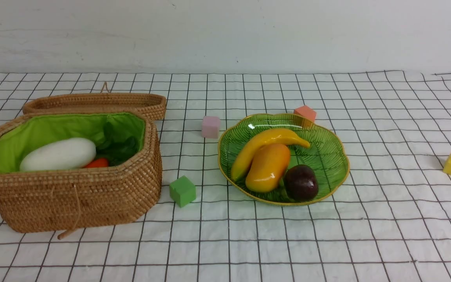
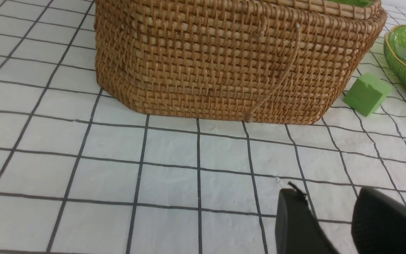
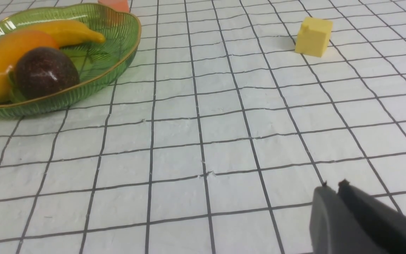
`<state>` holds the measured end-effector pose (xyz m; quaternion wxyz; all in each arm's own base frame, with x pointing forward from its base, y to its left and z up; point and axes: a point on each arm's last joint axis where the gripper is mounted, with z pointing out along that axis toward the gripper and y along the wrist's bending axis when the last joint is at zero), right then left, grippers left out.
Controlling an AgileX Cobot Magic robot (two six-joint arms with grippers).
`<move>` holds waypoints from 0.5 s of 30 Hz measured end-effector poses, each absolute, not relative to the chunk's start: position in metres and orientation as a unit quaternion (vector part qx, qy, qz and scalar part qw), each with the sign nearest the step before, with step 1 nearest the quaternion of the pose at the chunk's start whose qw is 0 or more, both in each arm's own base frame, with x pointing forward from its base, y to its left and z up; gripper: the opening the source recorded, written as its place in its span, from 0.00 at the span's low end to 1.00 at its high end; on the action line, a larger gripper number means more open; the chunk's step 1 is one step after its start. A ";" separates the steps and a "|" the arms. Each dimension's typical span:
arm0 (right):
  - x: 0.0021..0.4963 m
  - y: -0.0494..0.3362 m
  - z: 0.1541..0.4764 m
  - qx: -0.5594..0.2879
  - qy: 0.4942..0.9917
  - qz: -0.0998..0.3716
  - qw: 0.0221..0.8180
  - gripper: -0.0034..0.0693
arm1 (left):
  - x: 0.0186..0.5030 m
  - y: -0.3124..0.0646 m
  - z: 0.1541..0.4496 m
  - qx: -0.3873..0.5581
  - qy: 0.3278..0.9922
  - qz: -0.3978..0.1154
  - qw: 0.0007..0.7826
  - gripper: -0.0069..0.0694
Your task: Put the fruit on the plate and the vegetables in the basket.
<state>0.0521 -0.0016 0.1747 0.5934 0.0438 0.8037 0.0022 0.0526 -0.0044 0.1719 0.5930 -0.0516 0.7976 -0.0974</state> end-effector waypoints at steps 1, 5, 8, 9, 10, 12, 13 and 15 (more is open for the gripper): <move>0.052 -0.002 0.175 0.044 0.804 0.002 0.593 0.11 | 0.053 -0.004 0.172 -0.052 0.798 -0.097 0.593 0.40; 0.052 -0.002 0.175 0.044 0.804 0.002 0.593 0.12 | 0.053 -0.004 0.172 -0.052 0.798 -0.097 0.593 0.40; 0.052 -0.002 0.175 0.044 0.804 0.002 0.593 0.13 | 0.053 -0.004 0.172 -0.052 0.798 -0.097 0.593 0.40; 0.052 -0.002 0.175 0.044 0.804 0.002 0.593 0.13 | 0.053 -0.004 0.172 -0.052 0.798 -0.097 0.593 0.40; 0.052 -0.002 0.175 0.044 0.804 0.002 0.593 0.13 | 0.053 -0.004 0.172 -0.052 0.798 -0.097 0.593 0.40; 0.052 -0.002 0.175 0.044 0.804 0.002 0.593 0.14 | 0.053 -0.004 0.172 -0.052 0.798 -0.097 0.593 0.40; 0.052 -0.002 0.175 0.044 0.804 0.002 0.593 0.14 | 0.053 -0.004 0.172 -0.052 0.798 -0.097 0.593 0.40; 0.052 -0.002 0.175 0.044 0.804 0.002 0.593 0.14 | 0.053 -0.004 0.172 -0.052 0.798 -0.097 0.593 0.40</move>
